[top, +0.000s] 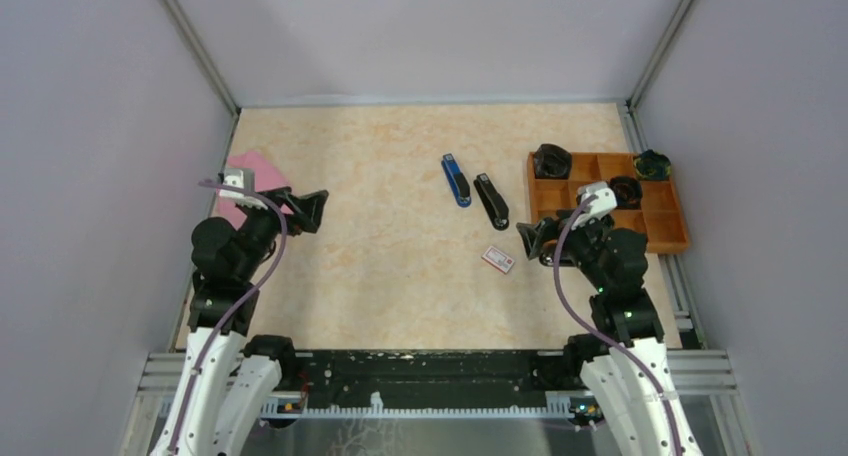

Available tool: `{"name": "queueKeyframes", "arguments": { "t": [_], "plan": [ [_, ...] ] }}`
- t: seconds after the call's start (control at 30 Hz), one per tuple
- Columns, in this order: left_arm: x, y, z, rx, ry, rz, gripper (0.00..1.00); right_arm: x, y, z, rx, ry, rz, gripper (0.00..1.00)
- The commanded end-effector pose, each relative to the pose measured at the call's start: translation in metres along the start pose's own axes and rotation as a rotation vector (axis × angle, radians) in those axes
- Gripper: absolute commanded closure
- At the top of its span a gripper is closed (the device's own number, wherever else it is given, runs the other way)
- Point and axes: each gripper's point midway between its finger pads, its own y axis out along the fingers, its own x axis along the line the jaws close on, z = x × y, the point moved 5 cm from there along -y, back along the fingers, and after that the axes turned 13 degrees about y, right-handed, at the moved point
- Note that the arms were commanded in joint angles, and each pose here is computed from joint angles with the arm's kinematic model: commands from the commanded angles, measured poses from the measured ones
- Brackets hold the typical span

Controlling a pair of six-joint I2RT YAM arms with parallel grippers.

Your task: Load the staples into the stapler

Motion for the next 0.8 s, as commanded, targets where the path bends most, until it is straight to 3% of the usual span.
{"name": "queueKeyframes", "arguments": {
  "t": [0.0, 0.4, 0.77],
  "plan": [
    [-0.013, 0.001, 0.003, 0.071, -0.092, 0.072, 0.01, 0.02, 0.004, -0.015, 0.054, -0.046, -0.134, 0.01],
    [-0.031, 0.008, 0.054, 0.32, -0.267, 0.21, 0.01, 0.01, 0.027, 0.018, 0.3, 0.009, -0.137, 0.02],
    [-0.056, 0.007, 0.089, 0.41, -0.435, 0.311, 0.01, -0.001, 0.041, 0.057, 0.523, -0.169, -0.135, 0.13]
  ]
}}
